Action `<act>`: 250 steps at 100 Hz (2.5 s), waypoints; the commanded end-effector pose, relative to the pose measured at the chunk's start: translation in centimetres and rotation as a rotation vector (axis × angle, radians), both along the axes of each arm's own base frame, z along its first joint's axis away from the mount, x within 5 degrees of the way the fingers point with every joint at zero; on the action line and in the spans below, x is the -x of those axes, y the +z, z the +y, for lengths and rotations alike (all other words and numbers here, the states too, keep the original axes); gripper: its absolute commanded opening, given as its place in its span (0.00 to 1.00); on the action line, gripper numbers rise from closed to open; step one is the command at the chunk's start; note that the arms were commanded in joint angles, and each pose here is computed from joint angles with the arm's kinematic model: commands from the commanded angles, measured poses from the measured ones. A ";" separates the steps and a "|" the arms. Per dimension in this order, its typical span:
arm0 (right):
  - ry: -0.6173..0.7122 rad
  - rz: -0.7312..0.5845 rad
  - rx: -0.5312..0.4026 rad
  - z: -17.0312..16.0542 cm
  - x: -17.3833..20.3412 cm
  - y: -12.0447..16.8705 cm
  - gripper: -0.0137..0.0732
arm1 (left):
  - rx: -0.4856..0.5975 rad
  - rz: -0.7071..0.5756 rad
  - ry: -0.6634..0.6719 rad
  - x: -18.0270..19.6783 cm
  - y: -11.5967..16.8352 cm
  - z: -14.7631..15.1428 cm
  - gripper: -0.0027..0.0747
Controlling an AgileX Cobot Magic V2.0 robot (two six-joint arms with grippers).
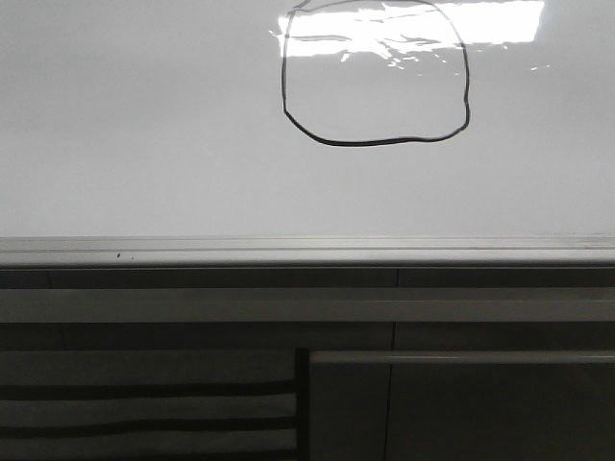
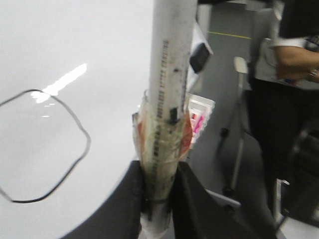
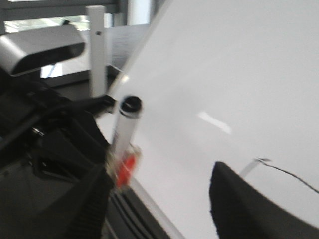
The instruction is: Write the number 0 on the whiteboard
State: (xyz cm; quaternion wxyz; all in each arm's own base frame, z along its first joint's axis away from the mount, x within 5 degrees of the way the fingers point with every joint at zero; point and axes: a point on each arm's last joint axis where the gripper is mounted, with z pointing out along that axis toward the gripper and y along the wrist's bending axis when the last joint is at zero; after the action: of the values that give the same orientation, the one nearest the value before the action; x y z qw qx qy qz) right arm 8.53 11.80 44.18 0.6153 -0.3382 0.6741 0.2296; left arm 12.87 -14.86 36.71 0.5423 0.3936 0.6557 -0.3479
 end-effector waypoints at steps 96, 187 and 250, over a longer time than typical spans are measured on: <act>-0.394 0.260 0.065 -9.0 1.3 -7.2 0.11 | 0.067 0.221 0.630 -10.7 -4.0 -0.5 0.01; -0.362 0.292 0.010 -8.6 1.5 -7.1 0.11 | 0.082 0.374 0.672 -14.7 -5.6 1.0 0.01; -0.355 0.293 0.006 -8.5 1.5 -7.1 0.11 | 0.084 0.368 0.682 -14.8 -5.6 1.0 0.38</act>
State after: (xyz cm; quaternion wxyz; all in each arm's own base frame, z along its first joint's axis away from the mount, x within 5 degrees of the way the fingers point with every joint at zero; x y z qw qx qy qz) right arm 6.86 3.19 35.84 0.5067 -0.1768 0.8305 0.1490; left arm 27.35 -14.40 29.21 0.4794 0.0752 0.8379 -0.2498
